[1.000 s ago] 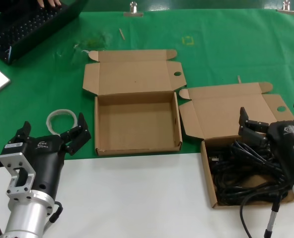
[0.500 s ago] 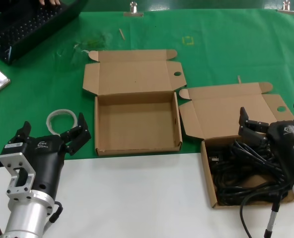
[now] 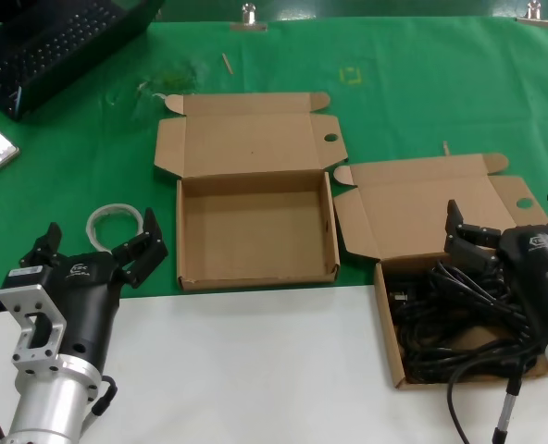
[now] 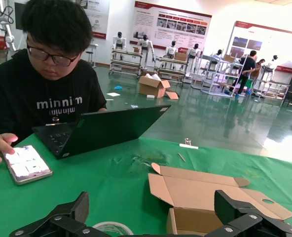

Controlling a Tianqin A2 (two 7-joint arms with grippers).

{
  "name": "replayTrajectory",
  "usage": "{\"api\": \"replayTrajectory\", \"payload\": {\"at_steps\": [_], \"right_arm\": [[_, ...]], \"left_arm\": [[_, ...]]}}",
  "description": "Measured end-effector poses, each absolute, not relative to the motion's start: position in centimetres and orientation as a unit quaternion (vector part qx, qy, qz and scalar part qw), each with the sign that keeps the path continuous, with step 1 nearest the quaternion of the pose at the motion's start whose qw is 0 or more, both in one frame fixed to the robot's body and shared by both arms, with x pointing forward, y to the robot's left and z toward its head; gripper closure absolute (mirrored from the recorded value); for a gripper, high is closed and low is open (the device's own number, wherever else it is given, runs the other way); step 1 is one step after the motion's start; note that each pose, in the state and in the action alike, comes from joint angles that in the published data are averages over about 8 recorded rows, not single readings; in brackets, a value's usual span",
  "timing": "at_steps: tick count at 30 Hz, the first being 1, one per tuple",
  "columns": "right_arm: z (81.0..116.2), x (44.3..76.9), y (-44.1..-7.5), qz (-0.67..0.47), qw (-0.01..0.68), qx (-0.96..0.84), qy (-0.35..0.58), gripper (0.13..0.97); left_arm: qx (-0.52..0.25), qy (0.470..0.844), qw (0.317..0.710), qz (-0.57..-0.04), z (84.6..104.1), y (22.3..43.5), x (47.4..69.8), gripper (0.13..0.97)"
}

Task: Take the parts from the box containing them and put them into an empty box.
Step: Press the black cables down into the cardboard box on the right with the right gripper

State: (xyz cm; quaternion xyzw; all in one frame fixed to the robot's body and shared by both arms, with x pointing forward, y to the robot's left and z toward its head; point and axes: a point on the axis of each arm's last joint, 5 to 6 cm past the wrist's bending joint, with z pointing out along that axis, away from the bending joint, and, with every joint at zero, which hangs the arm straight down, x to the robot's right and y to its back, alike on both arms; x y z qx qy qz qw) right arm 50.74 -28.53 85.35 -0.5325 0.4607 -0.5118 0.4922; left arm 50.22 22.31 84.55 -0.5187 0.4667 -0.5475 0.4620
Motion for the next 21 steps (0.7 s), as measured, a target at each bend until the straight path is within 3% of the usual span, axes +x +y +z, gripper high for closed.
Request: {"api": "replayTrajectory", "payload": {"at_steps": [9,21], "right_arm": [[85.33,50.76,-28.52,-0.512,0.492,-0.533,0.461,0.130],[84.79,51.31,-28.36,-0.512,0.484,-0.536,0.464,0.130]], "left_arm": [[-0.519,0.467,0.462,-0.548,84.55,22.31,50.22,0.257],[-0.519,0.467,0.462,-0.548,84.55,22.31,50.22,0.501]]}}
